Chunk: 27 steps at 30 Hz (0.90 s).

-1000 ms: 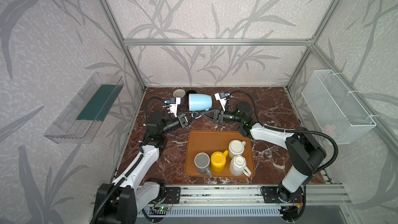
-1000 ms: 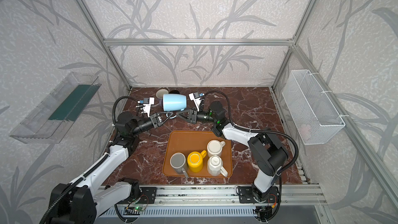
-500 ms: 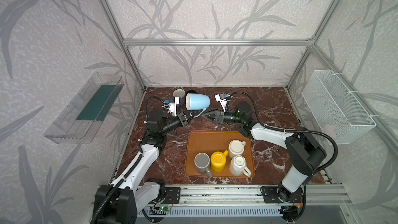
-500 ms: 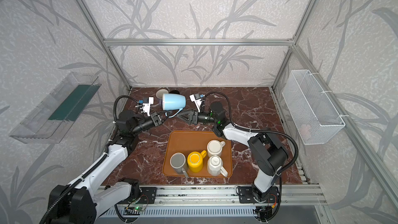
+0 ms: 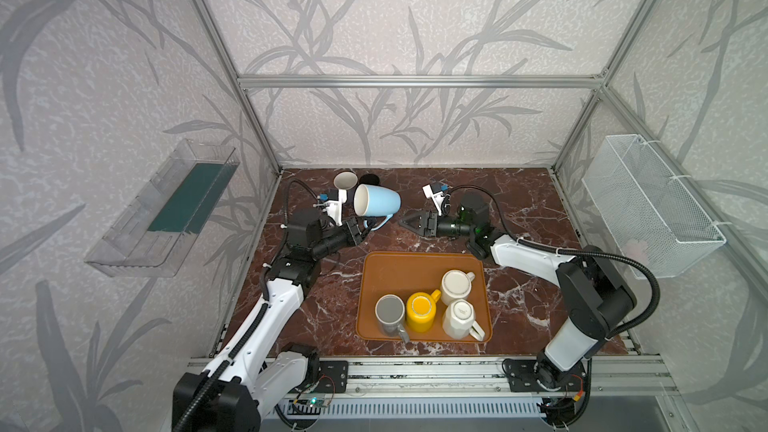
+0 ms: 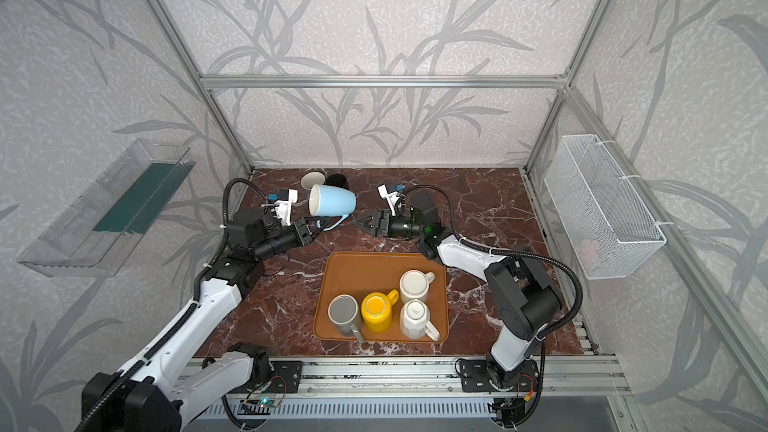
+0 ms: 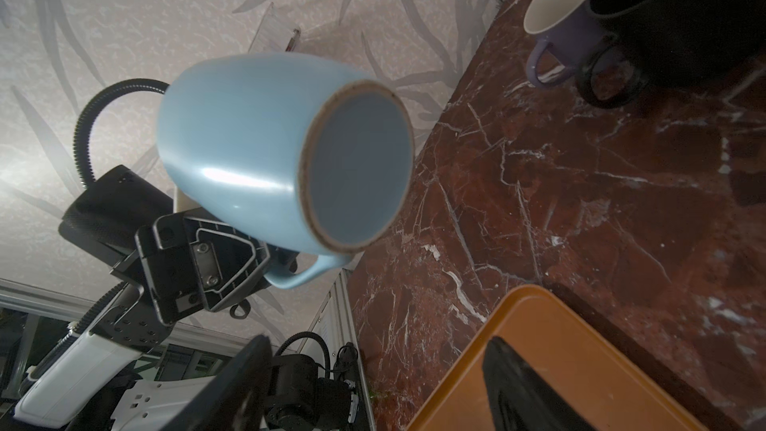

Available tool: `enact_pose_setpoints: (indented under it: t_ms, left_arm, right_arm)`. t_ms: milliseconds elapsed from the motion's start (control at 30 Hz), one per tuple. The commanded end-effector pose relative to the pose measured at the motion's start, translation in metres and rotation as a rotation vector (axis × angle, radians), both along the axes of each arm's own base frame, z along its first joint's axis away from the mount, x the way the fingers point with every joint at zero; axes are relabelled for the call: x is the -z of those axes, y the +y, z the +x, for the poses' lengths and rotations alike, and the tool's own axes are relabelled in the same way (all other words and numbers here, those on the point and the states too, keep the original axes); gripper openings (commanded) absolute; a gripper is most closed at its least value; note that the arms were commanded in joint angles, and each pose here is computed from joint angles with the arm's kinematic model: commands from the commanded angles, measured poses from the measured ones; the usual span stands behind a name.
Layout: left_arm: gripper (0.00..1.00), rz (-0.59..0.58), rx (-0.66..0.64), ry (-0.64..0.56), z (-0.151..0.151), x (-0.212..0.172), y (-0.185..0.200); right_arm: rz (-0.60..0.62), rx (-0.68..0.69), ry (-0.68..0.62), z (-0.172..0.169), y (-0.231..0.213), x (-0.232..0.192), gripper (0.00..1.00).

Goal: Turn the mug right side up
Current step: 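Open and withdraw the right gripper while the left gripper carries the mug away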

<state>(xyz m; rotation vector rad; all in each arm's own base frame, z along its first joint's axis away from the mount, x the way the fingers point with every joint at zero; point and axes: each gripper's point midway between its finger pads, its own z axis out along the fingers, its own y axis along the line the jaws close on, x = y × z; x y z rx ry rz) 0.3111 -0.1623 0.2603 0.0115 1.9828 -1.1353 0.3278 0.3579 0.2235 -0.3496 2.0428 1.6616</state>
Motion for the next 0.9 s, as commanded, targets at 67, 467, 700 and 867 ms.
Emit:
enact_pose_setpoints:
  t_ms: [67,467,700,867]
  left_arm:
    - [0.00,0.120,-0.031,-0.105,0.004,-0.029,-0.004]
    - [0.00,0.302,-0.097,-0.010,0.028,-0.002,-0.012]
    - [0.00,0.373,-0.121,0.037,0.046,0.013,-0.016]
    - [0.00,0.396,-0.103,0.059,0.058,0.021,-0.024]
  right_arm:
    - [-0.086,0.082,0.075,0.004,-0.014,0.012,0.87]
    - [-0.304,0.235,0.119,0.011,-0.047,0.048,0.89]
    - [-0.408,0.294,0.119,0.011,-0.065,0.059,0.89]
    - [-0.478,0.322,0.116,0.010,-0.077,0.067,0.89]
